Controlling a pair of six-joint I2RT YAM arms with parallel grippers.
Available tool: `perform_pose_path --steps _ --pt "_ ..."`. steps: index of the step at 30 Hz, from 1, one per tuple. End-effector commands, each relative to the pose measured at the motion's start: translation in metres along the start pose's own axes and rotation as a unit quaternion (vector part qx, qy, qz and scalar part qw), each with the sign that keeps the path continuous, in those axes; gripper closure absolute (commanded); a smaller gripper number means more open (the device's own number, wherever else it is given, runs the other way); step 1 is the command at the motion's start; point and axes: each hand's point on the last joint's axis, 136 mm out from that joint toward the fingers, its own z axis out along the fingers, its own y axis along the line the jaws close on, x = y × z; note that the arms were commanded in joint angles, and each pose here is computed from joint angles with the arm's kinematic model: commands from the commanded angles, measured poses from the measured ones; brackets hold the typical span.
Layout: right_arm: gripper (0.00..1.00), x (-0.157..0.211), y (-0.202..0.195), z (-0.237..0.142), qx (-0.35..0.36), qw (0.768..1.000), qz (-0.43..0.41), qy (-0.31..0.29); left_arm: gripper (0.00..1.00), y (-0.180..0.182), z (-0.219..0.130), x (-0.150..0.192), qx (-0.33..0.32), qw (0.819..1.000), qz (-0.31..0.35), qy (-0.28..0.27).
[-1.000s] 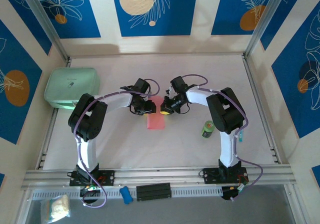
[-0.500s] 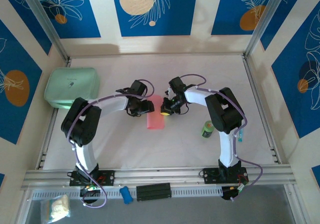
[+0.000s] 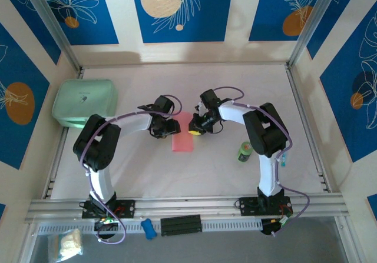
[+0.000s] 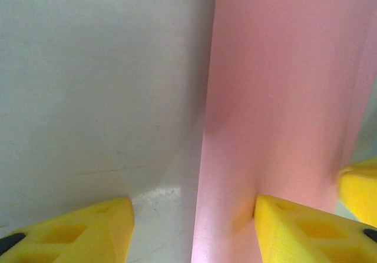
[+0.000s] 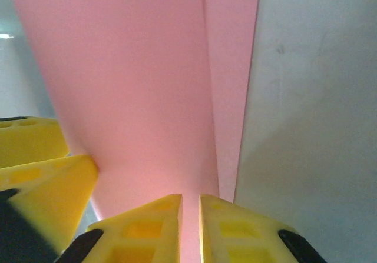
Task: Fold a paper plane with a square sheet of paper (pick it up from the middle)
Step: Hold the square sheet of paper at the center of the table.
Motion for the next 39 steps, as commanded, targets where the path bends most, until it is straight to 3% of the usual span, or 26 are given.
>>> perform_pose_path --steps 1,16,26,39 --pt "0.83 -0.011 0.027 -0.036 -0.049 0.998 -0.009 -0.035 0.44 0.007 0.020 0.018 -0.022 0.999 0.022 0.036" --pt "0.77 -0.018 -0.019 -0.070 -0.032 0.995 0.032 -0.089 0.41 0.028 0.038 0.041 -0.051 0.993 0.068 0.086" --pt "0.76 -0.020 -0.020 -0.067 -0.035 0.995 0.036 -0.085 0.38 0.028 0.047 0.038 -0.056 0.995 0.024 0.081" --pt "0.76 -0.021 -0.017 -0.064 -0.034 0.996 0.031 -0.080 0.35 0.035 0.056 0.053 -0.074 0.989 0.058 0.117"
